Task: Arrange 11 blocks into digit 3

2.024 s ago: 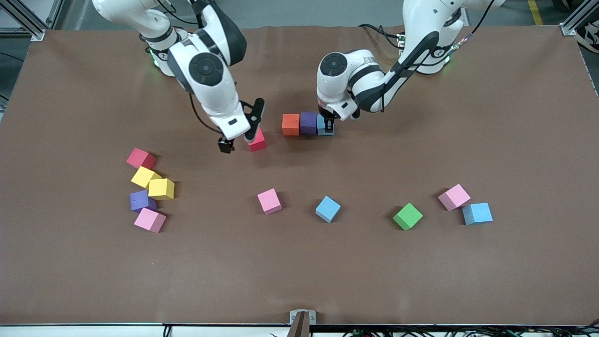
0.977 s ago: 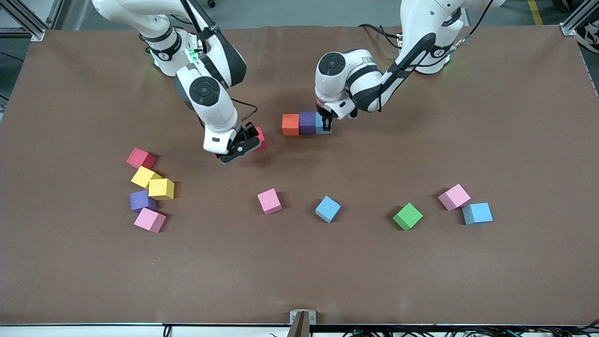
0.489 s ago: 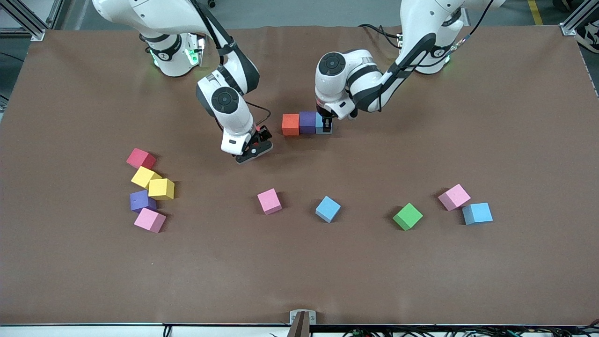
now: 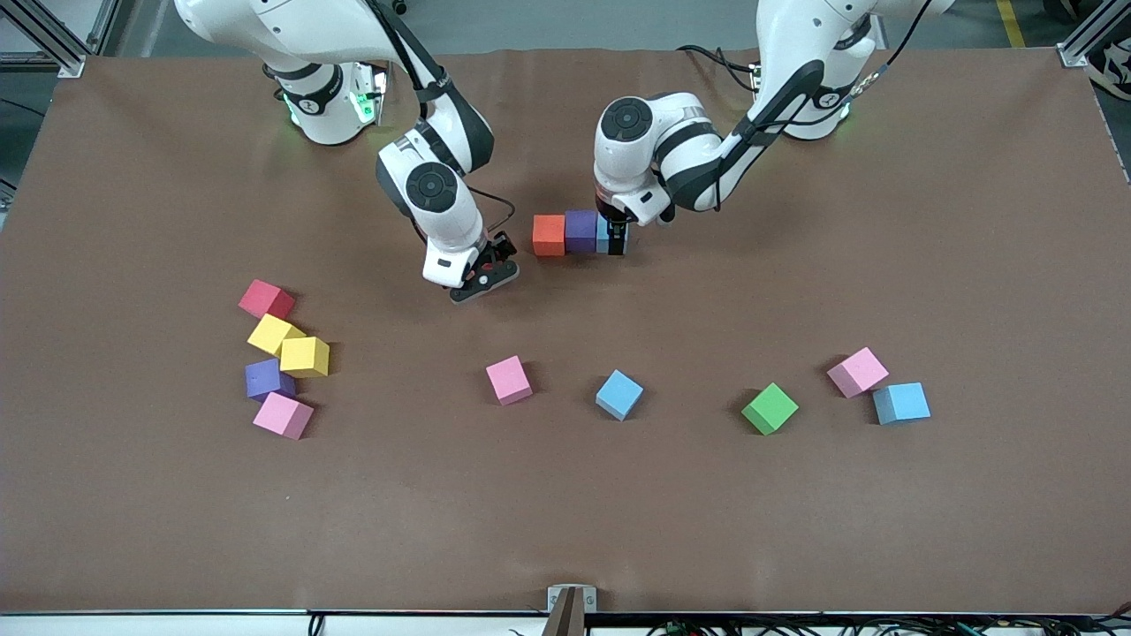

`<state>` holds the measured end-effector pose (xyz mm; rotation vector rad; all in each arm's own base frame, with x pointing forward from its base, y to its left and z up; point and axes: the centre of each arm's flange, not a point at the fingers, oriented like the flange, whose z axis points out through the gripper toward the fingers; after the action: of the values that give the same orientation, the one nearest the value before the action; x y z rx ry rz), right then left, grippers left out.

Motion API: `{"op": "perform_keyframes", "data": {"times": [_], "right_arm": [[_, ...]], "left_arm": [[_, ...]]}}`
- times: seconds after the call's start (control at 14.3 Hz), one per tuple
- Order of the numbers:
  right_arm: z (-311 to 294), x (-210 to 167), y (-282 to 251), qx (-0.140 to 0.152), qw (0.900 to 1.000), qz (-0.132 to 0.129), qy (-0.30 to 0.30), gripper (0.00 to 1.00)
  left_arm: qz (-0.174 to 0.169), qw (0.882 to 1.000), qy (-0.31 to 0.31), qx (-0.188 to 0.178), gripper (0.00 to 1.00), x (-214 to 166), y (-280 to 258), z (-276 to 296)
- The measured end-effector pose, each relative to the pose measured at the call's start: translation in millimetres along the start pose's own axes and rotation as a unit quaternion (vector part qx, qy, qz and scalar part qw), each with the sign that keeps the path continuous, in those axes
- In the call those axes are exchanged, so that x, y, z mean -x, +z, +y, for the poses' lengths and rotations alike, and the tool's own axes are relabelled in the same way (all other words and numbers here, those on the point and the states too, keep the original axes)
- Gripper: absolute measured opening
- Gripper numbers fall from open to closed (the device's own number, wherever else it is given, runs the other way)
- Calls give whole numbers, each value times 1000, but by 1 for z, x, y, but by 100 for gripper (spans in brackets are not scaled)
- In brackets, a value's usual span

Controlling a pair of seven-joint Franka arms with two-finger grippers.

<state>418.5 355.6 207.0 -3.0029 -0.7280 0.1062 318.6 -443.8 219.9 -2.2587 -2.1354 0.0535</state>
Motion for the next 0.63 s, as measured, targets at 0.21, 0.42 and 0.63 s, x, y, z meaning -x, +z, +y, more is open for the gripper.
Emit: {"op": "perform_keyframes", "data": {"times": [0.21, 0.42, 0.63], "right_arm": [[-10, 3, 2, -6, 1000, -3, 1, 100], [-11, 2, 0, -7, 1000, -1, 1, 100], [-16, 4, 1, -6, 1000, -3, -5, 100]], "left_arm": [[9, 1000, 5, 14, 100, 5, -20, -3], [31, 999, 3, 33, 100, 3, -43, -1], [55, 998, -6, 43, 100, 2, -69, 14]]}}
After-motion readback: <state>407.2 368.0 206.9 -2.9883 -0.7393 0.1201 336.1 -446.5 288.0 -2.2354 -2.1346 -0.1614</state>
